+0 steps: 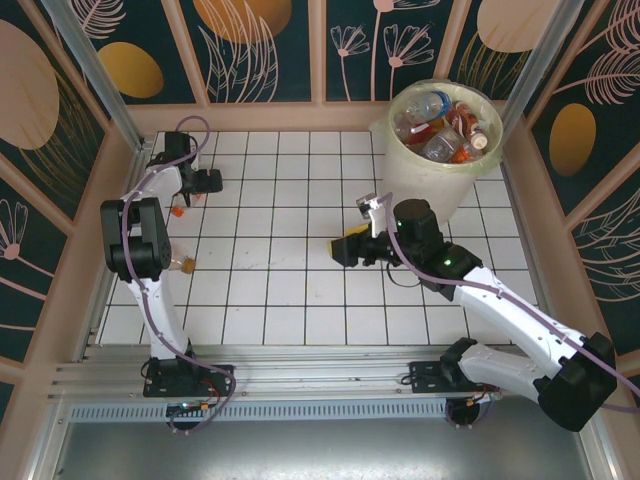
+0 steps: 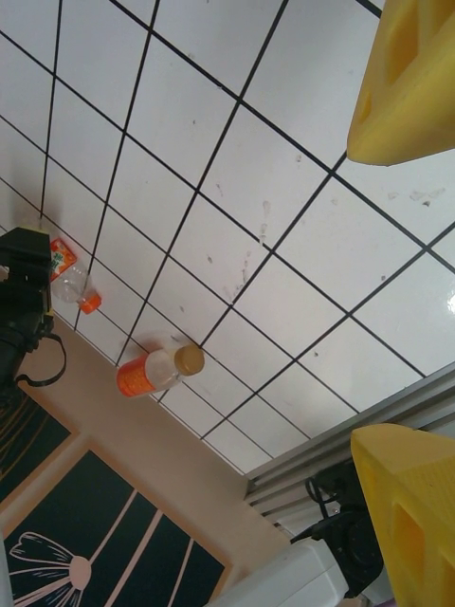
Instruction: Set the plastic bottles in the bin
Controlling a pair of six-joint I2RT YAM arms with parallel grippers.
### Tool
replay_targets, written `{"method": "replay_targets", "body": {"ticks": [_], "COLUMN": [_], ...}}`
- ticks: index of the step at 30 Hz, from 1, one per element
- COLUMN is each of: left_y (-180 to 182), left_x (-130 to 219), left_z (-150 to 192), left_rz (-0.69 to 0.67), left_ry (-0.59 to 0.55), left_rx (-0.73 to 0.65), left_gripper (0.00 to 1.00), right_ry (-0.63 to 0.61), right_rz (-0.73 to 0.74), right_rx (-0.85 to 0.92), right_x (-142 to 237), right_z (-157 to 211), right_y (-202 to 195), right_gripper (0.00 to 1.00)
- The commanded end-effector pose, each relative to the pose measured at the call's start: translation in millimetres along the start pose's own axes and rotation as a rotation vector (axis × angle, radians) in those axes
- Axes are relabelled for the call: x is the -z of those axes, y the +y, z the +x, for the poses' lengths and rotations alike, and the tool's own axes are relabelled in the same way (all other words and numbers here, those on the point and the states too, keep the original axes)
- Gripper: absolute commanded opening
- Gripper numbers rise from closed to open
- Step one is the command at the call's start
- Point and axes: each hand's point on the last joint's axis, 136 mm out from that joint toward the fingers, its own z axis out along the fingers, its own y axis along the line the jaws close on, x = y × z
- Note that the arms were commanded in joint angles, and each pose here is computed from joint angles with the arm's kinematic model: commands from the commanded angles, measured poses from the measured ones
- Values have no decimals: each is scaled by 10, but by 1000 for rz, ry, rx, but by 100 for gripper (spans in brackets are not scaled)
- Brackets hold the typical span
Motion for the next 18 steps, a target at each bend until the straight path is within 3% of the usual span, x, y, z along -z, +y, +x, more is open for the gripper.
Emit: {"method": "replay_targets", "body": {"ticks": [1, 6, 11, 18], "left_y": [-89, 22, 148, 343], "left_x": [-181, -173, 47, 281], "left_z": [372, 357, 148, 28], "left_rz": [48, -17, -90, -203], "left_ry": [111, 97, 1, -73], "left_rx": [44, 60, 40, 28], "left_gripper": [94, 91, 98, 99], "right_ry": [-27, -28, -25, -21], "right_rz": [-6, -8, -9, -14], "right_rx": [0, -1, -3, 0], "right_x": [10, 9, -2, -32], "right_z": [-4, -1, 18, 21], "right_y": [24, 53, 68, 93], "right_gripper": [73, 73, 73, 73]}}
